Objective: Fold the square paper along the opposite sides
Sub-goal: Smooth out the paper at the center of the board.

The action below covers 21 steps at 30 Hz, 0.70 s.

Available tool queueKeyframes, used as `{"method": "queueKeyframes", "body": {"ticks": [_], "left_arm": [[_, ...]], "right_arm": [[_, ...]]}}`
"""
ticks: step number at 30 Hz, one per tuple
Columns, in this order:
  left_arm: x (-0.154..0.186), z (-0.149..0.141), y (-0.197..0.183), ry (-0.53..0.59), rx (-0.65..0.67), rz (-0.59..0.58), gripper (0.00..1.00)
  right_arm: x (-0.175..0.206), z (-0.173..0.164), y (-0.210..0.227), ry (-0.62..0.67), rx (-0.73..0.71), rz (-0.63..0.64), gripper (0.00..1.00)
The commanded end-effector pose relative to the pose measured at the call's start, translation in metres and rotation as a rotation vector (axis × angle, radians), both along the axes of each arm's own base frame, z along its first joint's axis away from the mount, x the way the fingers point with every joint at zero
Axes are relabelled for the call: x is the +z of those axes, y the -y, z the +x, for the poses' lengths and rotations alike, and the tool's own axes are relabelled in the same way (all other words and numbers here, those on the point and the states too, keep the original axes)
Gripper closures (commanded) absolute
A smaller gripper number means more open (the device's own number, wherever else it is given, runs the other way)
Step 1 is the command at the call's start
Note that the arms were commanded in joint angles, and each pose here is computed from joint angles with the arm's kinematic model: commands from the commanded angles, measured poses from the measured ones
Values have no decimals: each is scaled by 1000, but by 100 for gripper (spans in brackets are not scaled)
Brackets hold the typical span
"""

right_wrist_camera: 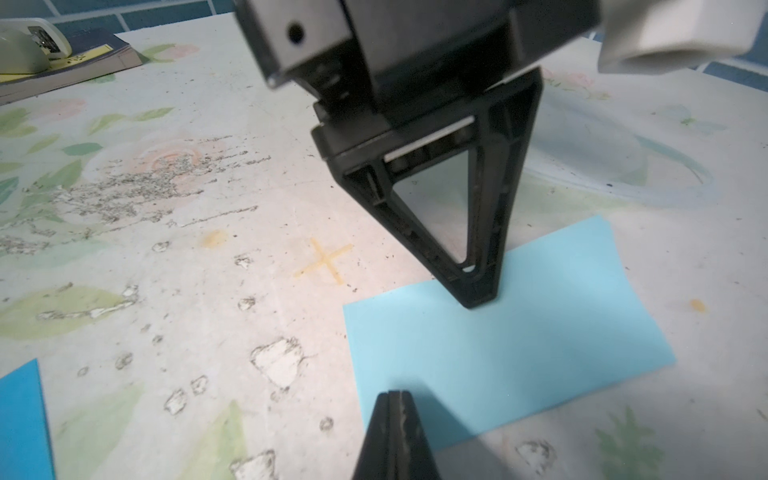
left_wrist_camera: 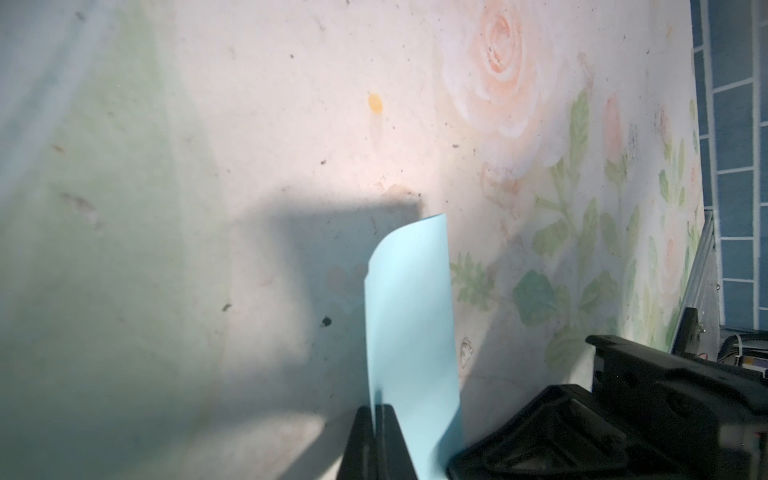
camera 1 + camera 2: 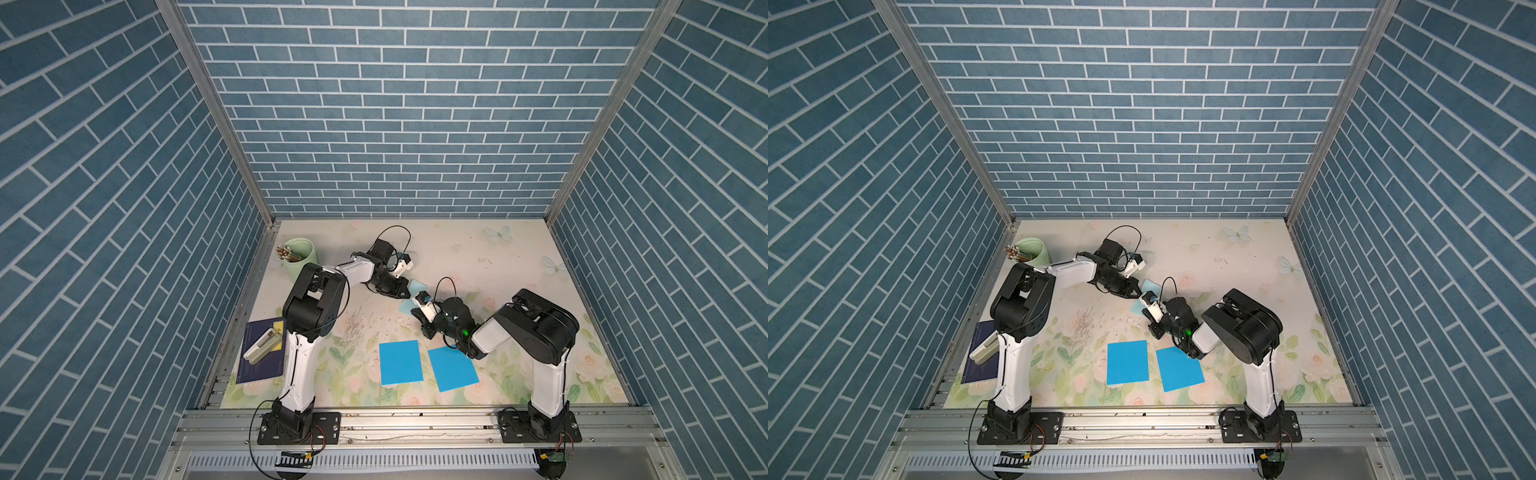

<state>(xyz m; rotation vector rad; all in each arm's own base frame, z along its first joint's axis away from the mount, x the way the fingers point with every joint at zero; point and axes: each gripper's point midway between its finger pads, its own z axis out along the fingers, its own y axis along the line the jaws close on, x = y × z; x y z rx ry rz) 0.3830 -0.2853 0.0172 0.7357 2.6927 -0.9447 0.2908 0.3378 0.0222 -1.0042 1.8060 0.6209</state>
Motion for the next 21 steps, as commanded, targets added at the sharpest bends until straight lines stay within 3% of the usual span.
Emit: {"method": "queueKeyframes", "body": {"ticks": [1,15,21], "left_arm": [[-82,-26,-71,-139,74,328,100],[-82,-28,-69,-141,79,323,100],[-81,-27,-68,-136,80,317,100]], "right_arm": [[-41,-26,9,-121,30,-93,100],[-46,-43,7,-151,38,-92,100],[-30,-45,3,-132,46,-53,100]]}}
